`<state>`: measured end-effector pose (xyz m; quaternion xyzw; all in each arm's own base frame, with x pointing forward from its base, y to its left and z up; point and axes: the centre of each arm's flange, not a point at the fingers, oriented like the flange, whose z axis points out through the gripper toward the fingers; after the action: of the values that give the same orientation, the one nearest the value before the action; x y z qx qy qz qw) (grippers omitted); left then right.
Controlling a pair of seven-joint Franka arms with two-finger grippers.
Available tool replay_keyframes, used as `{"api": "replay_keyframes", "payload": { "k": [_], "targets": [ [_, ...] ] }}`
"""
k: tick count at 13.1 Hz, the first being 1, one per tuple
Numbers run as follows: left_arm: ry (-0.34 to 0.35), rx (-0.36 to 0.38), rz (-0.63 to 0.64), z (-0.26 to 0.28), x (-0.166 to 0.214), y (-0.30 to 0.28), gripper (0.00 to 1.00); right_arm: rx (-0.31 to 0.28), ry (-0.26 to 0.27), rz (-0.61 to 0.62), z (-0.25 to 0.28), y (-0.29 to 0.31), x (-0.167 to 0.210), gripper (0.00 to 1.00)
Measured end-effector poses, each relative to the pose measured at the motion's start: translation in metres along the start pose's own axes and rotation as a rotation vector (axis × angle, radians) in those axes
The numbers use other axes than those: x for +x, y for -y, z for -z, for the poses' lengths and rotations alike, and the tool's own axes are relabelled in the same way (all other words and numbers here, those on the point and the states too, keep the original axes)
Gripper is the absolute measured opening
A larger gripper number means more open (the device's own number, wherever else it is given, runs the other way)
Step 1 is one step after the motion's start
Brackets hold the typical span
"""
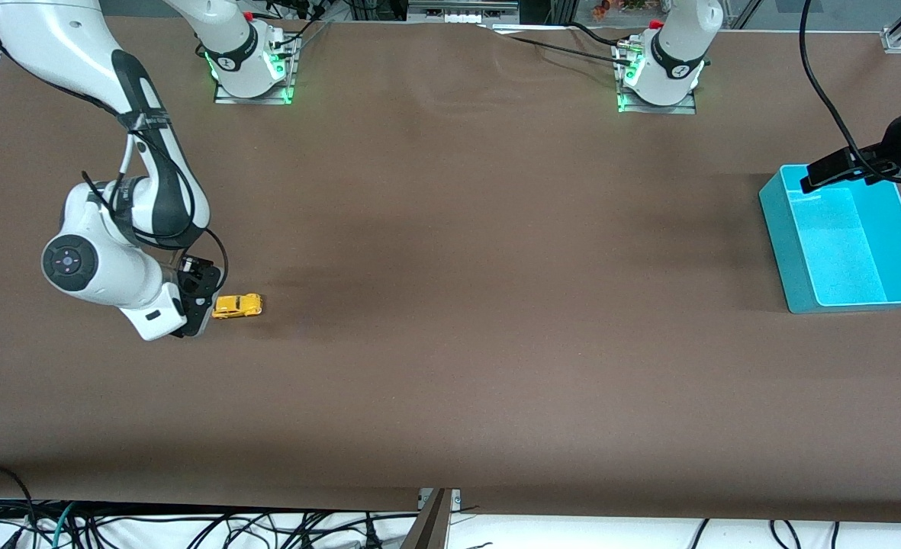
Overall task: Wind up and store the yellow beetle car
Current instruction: 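Reach the right gripper down over the yellow beetle car, then close the right gripper on the yellow car's body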
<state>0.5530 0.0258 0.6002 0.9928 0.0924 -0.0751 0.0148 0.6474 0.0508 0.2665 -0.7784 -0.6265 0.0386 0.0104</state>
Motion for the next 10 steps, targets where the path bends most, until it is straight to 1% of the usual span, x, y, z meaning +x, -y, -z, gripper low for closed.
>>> {"api": "replay_keyframes", "payload": {
  "k": [2, 5, 10],
  "targets": [
    [0.0, 0.0, 0.0, 0.0, 0.0, 0.0, 1.0, -0.028, -0.009, 0.078, -0.019, 0.004, 0.001, 1.0],
    [0.002, 0.0, 0.0, -0.001, 0.001, 0.0, 1.0, -0.051, -0.015, 0.151, -0.038, 0.009, 0.001, 1.0],
    [0.006, 0.002, -0.007, -0.004, 0.002, -0.004, 1.0, -0.06, -0.017, 0.199, -0.062, 0.018, 0.001, 0.98]
  ]
}}
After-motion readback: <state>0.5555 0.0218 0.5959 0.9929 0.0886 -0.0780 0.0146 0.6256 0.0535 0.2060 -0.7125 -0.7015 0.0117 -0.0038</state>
